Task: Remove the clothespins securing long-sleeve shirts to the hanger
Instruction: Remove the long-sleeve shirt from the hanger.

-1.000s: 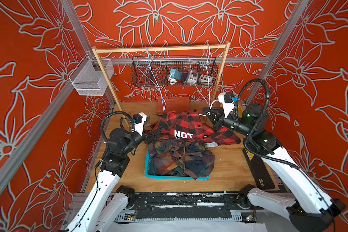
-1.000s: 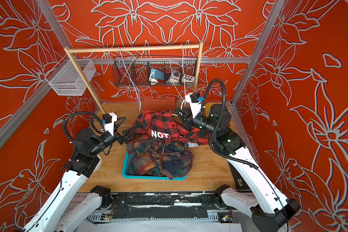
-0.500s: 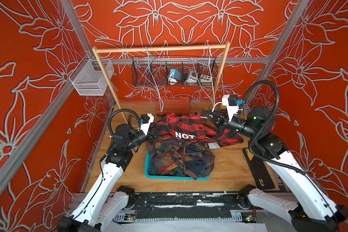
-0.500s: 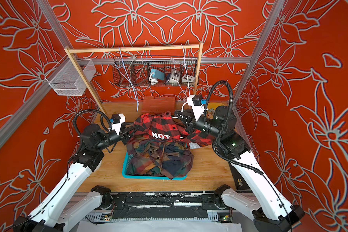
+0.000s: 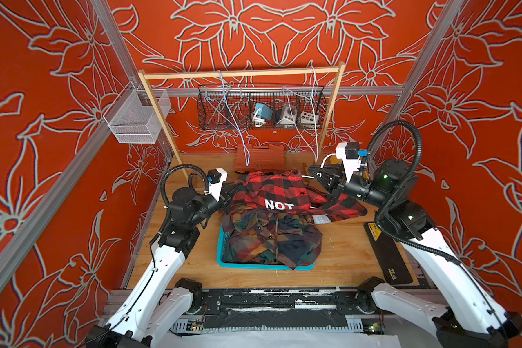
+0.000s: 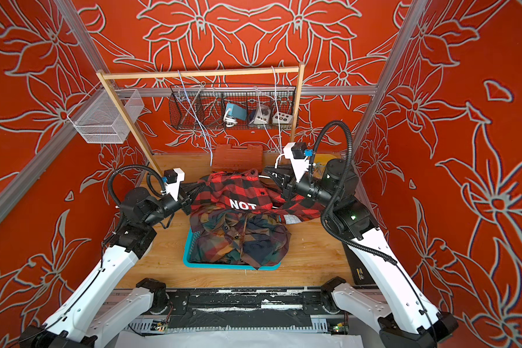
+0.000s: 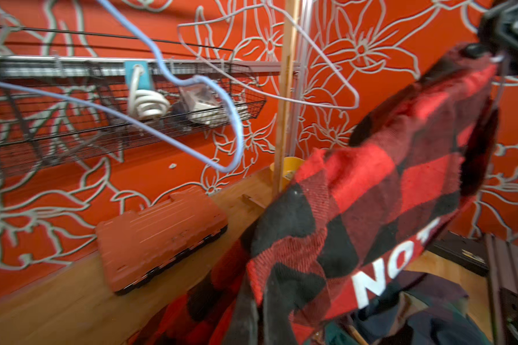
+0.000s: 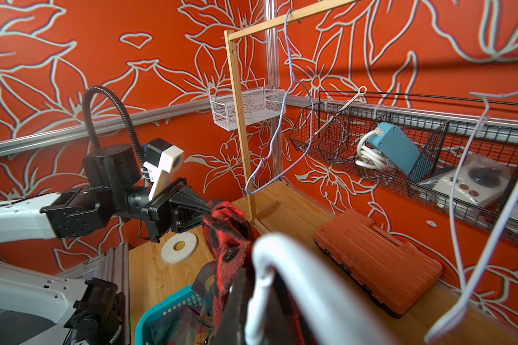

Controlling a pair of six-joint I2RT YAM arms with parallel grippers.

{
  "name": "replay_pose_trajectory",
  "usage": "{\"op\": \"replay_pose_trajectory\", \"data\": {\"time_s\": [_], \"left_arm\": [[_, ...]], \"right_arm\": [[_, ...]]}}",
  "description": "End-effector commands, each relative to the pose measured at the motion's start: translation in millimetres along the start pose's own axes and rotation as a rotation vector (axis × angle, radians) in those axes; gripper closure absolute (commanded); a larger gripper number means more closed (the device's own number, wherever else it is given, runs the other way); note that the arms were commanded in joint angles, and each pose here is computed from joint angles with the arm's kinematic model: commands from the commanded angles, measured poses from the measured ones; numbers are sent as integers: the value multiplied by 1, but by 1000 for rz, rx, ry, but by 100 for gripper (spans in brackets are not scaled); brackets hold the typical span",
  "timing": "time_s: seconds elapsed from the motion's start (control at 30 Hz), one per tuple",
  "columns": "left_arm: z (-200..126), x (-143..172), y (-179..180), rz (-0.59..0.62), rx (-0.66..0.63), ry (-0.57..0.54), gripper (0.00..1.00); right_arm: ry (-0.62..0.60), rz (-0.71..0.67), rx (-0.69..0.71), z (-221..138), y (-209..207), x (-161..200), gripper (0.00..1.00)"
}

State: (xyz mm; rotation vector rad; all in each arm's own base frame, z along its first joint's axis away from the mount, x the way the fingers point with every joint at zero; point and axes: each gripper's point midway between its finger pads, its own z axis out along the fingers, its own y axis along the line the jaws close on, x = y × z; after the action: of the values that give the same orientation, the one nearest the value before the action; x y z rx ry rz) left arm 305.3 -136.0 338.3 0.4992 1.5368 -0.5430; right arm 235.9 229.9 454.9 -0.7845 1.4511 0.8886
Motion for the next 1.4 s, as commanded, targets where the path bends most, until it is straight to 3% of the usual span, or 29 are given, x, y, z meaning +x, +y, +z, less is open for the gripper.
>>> {"op": "replay_pose_trajectory", "data": {"time_s": [0.0, 0.13, 0.37, 0.47, 0.53, 0.57, 0.63, 0.67, 0.73, 0.77, 1.13, 1.37], "left_arm": [[-5, 1, 53, -97, -258, -17, 100], [-9, 22, 76, -211, -316, 18, 100], [-33, 67, 84, -296, -437, 101, 100], [-40, 71, 69, -284, -387, 104, 100], [-43, 58, 51, -239, -302, 57, 100], [-45, 48, 40, -202, -246, 29, 88], [-48, 28, 20, -132, -149, -20, 48], [-50, 20, 9, -92, -93, -39, 35], [-52, 9, -8, -39, -12, -70, 17], [-52, 5, -16, -15, 36, -80, 13], [-42, -1, -65, 112, 336, -40, 11], [-36, 7, -74, 125, 373, -35, 11]], "right_arm": [[-35, -30, -11, -14, 6, -13, 100], [-30, -24, -8, -23, 6, -12, 100], [-27, 4, 44, -34, -8, -8, 100], [-31, 19, 18, -34, -7, -9, 100], [-27, 24, -1, -32, -6, -7, 100], [-22, 24, -1, -31, -7, -5, 100], [-14, 13, -18, -30, -5, -3, 100], [-11, 5, -32, -30, -3, -2, 100], [-7, -15, -87, -29, 5, -2, 100], [-3, -26, -128, -28, 10, -2, 100], [-16, -19, -234, -17, 15, -11, 100], [-24, -19, -275, -12, 17, -17, 100]]}}
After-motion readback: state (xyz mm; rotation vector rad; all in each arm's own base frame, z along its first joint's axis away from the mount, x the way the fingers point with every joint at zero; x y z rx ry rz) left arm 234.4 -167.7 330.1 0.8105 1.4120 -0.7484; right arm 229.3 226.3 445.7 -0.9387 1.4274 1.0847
